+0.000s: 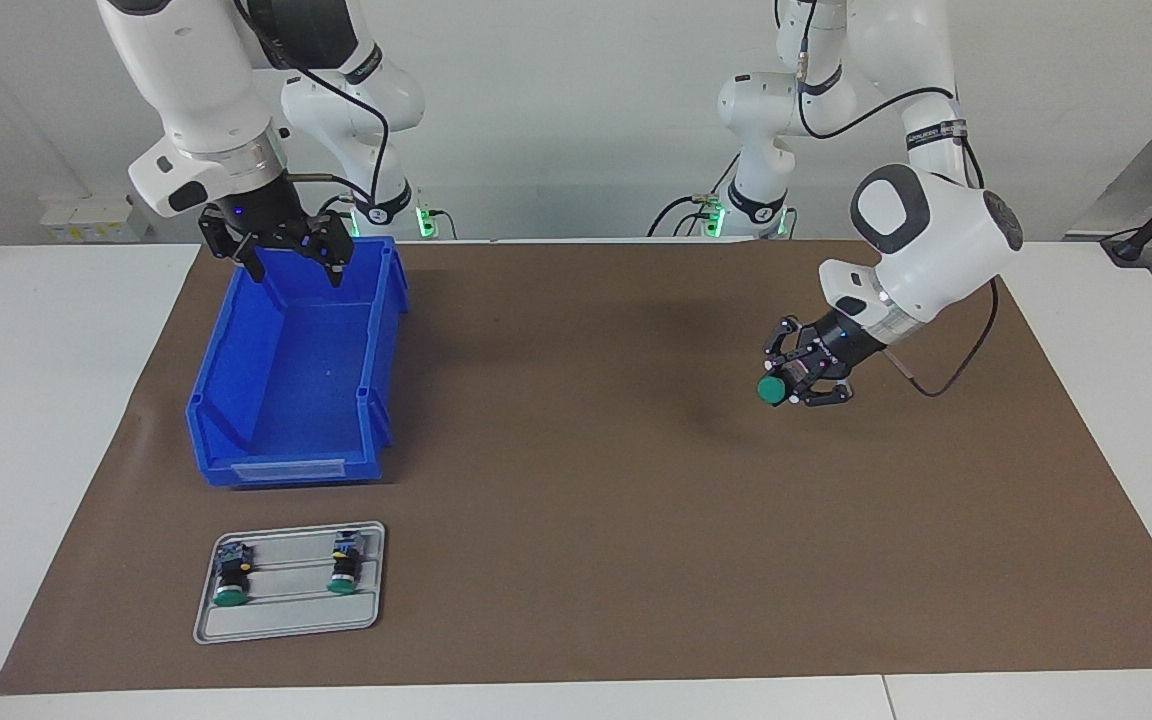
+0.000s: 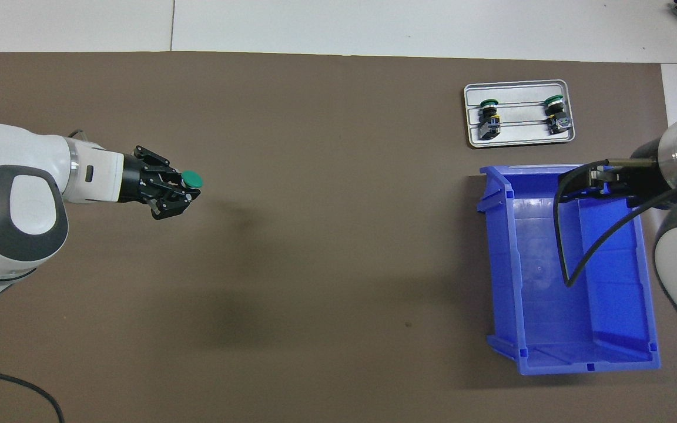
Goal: Place and press button with both arms
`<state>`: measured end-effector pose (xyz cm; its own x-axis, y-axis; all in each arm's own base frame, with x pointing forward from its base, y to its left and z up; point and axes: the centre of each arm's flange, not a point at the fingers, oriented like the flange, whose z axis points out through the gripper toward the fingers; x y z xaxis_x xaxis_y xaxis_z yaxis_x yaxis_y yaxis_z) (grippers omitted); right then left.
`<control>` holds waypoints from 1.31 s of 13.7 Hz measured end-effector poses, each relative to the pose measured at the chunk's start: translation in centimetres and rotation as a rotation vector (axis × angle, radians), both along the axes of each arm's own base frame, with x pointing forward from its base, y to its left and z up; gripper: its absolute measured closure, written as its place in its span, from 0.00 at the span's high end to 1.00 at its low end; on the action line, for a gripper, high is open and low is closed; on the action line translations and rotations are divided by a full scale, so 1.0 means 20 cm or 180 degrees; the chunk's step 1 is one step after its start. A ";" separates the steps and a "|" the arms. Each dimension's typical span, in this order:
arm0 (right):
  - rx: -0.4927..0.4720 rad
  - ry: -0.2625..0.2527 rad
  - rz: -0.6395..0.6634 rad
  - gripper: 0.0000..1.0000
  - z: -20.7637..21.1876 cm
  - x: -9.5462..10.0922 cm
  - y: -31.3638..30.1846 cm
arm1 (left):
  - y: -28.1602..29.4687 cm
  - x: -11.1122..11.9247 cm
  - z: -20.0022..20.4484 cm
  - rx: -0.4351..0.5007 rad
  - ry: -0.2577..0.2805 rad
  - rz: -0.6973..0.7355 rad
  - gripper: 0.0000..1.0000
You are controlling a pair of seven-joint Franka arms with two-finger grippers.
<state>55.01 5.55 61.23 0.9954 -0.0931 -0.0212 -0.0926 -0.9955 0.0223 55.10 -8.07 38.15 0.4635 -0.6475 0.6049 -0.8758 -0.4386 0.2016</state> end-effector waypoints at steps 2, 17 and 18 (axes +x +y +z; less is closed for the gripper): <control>0.0000 0.0000 0.0000 1.00 0.00 0.00 0.00 | 0.04 -0.13 -0.13 -0.0028 -0.0129 0.0046 0.33; 0.0000 0.0000 0.0000 1.00 0.00 0.00 0.00 | -0.19 -0.42 -0.53 -0.1544 -0.0917 0.0862 0.33; 0.0000 0.0000 0.0000 1.00 0.00 0.00 0.00 | -0.21 -0.42 -0.59 -0.1567 -0.0934 0.0884 0.33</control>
<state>55.01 5.55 61.23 0.9954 -0.0931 -0.0212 -0.0926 -0.9955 0.0223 46.75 -12.32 26.26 0.3440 -0.1409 0.9284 -0.7922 -0.5743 0.2063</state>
